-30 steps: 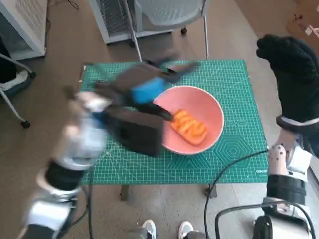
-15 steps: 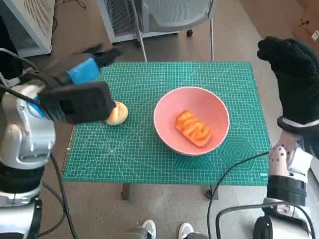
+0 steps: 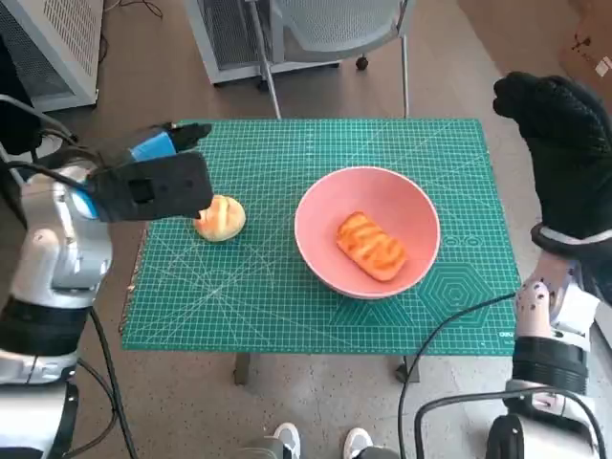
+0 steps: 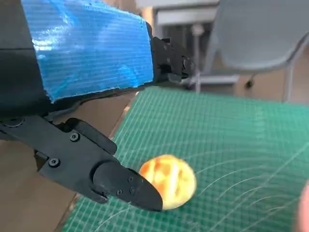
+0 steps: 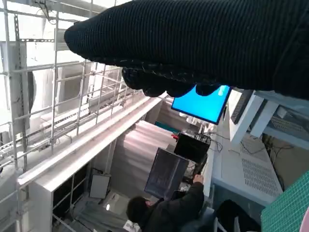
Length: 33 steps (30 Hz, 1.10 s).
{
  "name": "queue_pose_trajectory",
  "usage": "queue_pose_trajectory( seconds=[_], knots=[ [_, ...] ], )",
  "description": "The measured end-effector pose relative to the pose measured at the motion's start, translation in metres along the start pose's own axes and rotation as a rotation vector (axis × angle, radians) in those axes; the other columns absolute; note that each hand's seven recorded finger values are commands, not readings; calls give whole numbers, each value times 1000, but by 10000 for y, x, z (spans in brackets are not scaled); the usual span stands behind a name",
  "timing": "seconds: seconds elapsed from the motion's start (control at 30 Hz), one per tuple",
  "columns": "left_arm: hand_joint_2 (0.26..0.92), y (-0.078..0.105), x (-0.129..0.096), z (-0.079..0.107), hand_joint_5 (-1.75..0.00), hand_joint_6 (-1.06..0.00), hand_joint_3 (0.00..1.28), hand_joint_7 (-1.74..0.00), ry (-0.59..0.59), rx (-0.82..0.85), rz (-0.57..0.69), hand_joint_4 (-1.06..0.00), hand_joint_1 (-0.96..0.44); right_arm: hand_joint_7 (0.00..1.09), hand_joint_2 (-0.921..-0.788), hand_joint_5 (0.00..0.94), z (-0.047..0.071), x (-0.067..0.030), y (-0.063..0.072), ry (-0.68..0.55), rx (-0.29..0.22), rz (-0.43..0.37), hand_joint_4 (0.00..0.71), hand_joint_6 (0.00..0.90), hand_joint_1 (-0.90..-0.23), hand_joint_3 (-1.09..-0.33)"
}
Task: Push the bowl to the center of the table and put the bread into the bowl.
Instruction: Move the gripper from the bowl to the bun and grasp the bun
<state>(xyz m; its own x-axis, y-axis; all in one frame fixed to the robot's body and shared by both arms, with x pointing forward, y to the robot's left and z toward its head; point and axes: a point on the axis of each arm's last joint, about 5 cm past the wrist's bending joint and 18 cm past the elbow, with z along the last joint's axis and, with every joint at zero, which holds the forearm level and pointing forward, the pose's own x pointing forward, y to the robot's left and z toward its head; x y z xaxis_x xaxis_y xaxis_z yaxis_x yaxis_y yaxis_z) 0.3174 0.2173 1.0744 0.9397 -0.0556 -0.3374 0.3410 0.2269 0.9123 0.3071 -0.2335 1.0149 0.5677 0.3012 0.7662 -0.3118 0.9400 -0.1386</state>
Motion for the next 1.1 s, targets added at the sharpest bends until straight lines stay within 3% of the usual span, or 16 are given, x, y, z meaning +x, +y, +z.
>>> queue_pose_trajectory(
  seconds=[0.3, 0.7, 0.97, 1.1],
  knots=[
    [719, -116, 235, 106, 1, -168, 6, -1, 14, 34, -67, 1, -428, 1, -921, 1, 15, 17, -25, -3, -9, 5, 315, 419, -664, -728],
    [719, -396, 600, 188, 1, -162, 4, 0, 161, 103, -177, 1, -454, 2, -921, 1, 51, 25, -66, -11, -32, 8, 315, 422, -667, -728],
    [709, -578, 717, 260, -2, -159, 0, 0, 176, 137, -217, -5, -396, 2, -921, 1, 62, 25, -78, -14, -40, 8, 316, 422, -667, -730],
    [704, -663, 746, 289, -35, -175, 0, -8, 171, 176, -235, -84, -313, 2, -921, 1, 63, 25, -79, -15, -40, 8, 316, 423, -667, -729]
  ],
)
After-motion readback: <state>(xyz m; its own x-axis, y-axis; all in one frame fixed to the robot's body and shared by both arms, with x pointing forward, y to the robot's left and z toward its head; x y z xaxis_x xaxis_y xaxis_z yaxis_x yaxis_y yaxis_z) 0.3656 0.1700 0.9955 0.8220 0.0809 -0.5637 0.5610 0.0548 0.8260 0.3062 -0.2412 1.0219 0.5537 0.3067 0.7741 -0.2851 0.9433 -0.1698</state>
